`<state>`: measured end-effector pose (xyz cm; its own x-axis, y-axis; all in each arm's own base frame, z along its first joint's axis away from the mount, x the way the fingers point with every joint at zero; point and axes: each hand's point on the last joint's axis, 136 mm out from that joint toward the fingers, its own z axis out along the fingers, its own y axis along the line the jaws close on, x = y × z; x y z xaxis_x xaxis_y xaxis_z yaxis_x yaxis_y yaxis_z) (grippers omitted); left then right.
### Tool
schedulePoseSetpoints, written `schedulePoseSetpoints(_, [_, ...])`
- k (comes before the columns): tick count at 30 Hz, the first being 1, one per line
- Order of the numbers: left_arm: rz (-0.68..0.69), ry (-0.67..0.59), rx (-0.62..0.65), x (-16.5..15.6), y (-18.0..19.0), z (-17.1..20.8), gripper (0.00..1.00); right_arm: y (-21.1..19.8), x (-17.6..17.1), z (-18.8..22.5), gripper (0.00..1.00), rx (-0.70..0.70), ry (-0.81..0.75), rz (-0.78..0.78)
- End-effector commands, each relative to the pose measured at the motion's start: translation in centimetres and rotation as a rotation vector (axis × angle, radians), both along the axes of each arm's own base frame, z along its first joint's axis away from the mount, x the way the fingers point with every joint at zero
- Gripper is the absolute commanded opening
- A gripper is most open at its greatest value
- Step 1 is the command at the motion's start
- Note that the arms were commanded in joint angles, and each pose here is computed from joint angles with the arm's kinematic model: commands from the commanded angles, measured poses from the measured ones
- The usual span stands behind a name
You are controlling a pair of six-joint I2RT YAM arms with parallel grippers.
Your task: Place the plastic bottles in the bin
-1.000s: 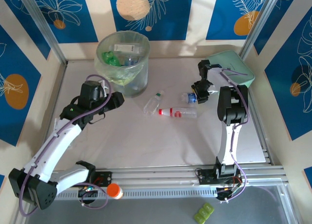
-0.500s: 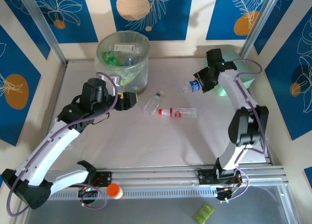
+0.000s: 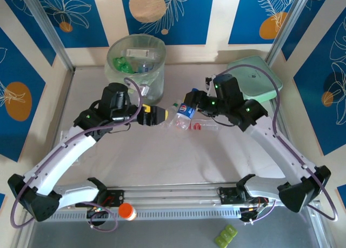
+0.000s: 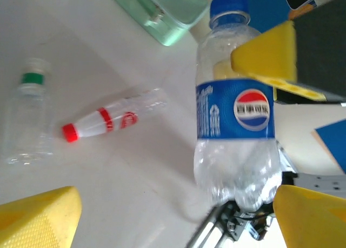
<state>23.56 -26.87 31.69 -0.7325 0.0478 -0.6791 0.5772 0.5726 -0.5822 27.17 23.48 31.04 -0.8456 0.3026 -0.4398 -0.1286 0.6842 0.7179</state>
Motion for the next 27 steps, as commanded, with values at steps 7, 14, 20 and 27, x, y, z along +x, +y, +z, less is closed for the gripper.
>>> schedulePoseSetpoints(7, [-0.21,-0.022,-0.261,-2.6,-3.5,2.4,0.97,3.9,-4.3,4.1,0.55,0.089,-0.189,0.201])
schedulePoseSetpoints(14, [-0.308,-0.035,-0.429,-4.0,-4.4,4.3,0.91,4.8,-5.7,5.0,0.55,0.175,-0.206,0.235])
schedulePoseSetpoints(20, [-0.386,-0.032,-0.492,-5.2,-4.8,5.3,0.77,4.1,-5.8,5.7,0.55,0.202,-0.221,0.205])
schedulePoseSetpoints(27, [-0.448,-0.005,-0.446,-6.5,-6.2,4.5,0.68,4.0,-5.7,5.2,0.56,0.193,-0.215,0.199])
